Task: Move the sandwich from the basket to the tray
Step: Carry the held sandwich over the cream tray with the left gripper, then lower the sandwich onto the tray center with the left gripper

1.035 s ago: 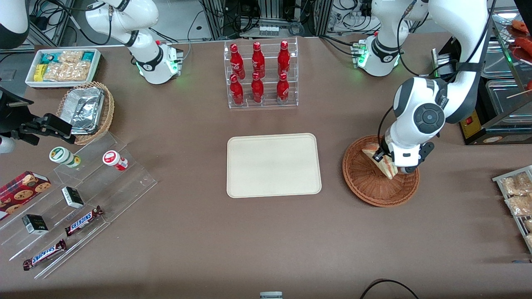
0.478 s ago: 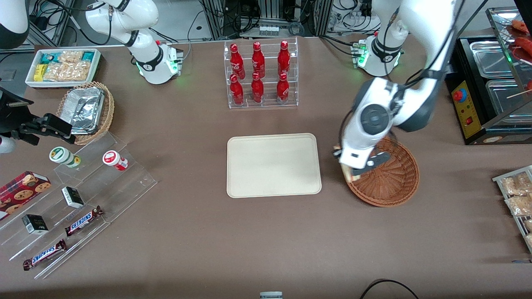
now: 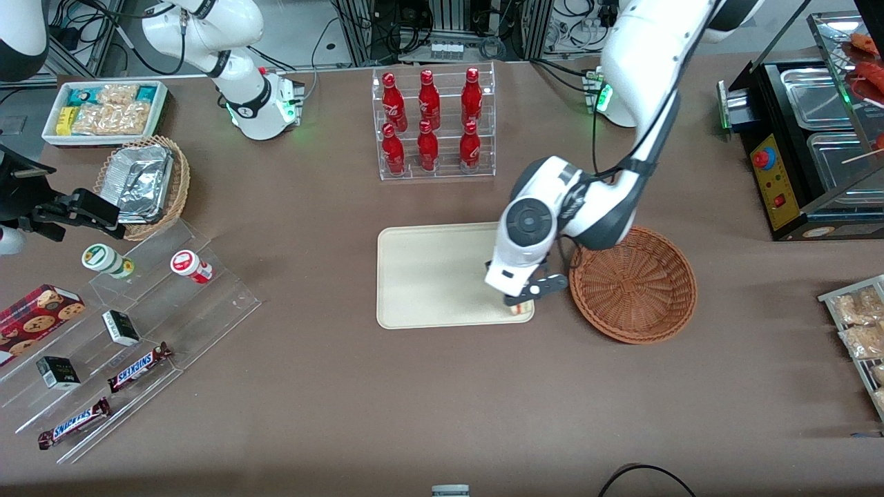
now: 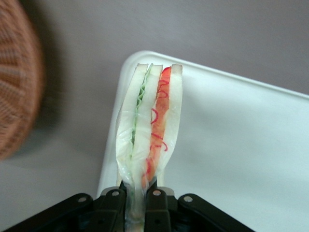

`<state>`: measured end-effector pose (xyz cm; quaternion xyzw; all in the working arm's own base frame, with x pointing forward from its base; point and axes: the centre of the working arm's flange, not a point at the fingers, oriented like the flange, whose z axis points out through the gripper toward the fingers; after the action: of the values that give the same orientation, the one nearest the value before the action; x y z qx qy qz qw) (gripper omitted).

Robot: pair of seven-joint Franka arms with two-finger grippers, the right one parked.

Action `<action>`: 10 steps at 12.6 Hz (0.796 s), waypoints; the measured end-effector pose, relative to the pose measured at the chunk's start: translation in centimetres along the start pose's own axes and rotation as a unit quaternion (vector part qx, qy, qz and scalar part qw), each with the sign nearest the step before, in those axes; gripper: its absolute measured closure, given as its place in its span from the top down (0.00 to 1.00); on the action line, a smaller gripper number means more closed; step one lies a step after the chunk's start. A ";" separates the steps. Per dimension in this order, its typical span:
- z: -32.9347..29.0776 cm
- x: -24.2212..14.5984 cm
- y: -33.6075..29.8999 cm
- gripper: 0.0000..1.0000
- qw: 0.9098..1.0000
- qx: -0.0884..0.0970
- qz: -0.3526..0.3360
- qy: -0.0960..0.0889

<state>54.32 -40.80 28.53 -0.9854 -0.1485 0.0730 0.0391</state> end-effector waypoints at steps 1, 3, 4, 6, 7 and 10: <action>0.7 -1.0 1.6 0.14 1.000 0.001 0.004 0.000; 1.5 -2.7 4.0 0.14 1.000 -0.001 0.007 -0.001; 1.7 -3.3 5.0 0.14 1.000 -0.005 0.009 -0.003; 1.8 -4.6 6.4 0.14 1.000 -0.018 0.014 -0.012; 1.9 -5.2 7.0 0.14 0.999 -0.028 0.017 -0.015; 3.5 -6.6 8.3 0.14 0.999 -0.036 0.020 -0.019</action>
<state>49.93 -50.49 25.13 -0.9874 -0.1323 0.0868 -0.0009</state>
